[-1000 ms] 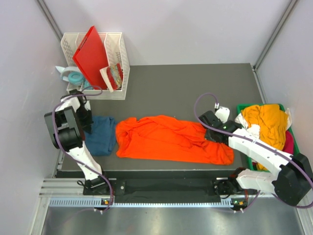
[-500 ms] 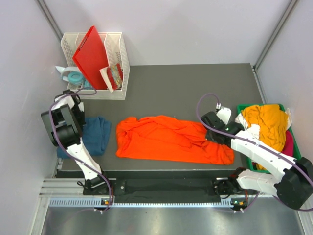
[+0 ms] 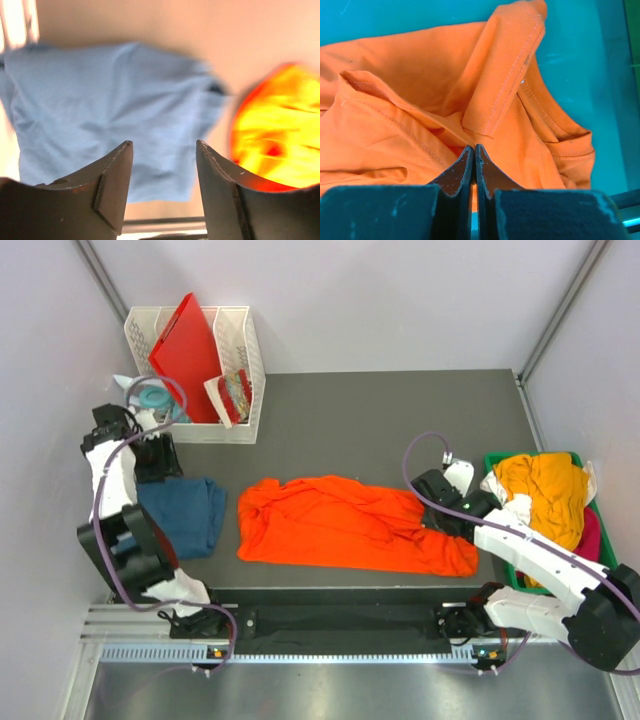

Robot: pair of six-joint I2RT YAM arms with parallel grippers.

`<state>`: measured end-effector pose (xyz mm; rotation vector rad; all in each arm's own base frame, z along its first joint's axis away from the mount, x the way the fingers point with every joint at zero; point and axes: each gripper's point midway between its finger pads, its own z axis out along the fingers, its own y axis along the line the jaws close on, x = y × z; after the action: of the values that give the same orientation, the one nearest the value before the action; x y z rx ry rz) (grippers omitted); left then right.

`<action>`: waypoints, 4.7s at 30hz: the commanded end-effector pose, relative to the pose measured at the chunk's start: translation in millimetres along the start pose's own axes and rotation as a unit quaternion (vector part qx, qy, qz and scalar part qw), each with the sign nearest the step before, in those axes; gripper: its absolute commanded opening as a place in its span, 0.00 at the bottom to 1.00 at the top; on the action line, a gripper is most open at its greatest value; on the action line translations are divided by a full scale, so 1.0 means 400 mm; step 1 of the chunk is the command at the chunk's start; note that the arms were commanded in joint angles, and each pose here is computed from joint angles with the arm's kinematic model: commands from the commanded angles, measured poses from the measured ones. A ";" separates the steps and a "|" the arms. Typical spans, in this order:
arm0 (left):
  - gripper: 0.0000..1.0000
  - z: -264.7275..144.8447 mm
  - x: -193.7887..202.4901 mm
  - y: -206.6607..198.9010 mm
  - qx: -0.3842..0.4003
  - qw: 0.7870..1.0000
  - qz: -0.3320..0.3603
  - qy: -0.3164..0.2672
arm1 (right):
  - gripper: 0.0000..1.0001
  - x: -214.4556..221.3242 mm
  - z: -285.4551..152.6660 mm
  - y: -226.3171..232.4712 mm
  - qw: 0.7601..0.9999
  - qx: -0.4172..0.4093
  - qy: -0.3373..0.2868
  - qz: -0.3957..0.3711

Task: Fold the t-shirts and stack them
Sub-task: Flatten out the tshirt

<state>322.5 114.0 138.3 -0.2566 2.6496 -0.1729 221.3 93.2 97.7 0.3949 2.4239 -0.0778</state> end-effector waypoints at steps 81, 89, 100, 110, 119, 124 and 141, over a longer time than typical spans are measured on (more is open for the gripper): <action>0.00 -0.054 0.273 -0.412 0.152 0.925 0.258 0.233 | 0.00 -0.019 0.007 0.019 1.000 -0.008 -0.019 0.001; 0.00 -0.073 0.354 -0.383 0.161 0.872 0.311 0.343 | 0.00 -0.008 0.013 0.022 1.000 -0.013 -0.015 0.004; 0.00 0.004 0.512 -0.255 0.126 0.802 0.371 0.450 | 0.00 0.003 0.014 0.013 1.000 -0.010 -0.012 0.003; 0.01 0.056 0.478 -0.288 0.116 0.831 0.356 0.411 | 0.00 -0.010 0.015 0.022 1.000 -0.008 -0.014 -0.005; 0.54 0.027 0.301 -0.411 0.147 0.892 0.344 0.254 | 0.00 -0.007 0.014 0.020 1.000 -0.007 -0.011 -0.007; 0.59 0.052 0.243 -0.417 0.119 0.916 0.327 0.200 | 0.00 -0.007 0.015 0.021 1.000 -0.007 -0.012 -0.009; 0.42 0.109 0.344 -0.378 0.113 0.907 0.303 0.271 | 0.00 -0.004 0.013 0.005 1.000 -0.002 -0.016 -0.015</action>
<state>249.6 -65.0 67.6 0.8014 3.0376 -0.3573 222.4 94.0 85.5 0.3684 2.4350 -0.0944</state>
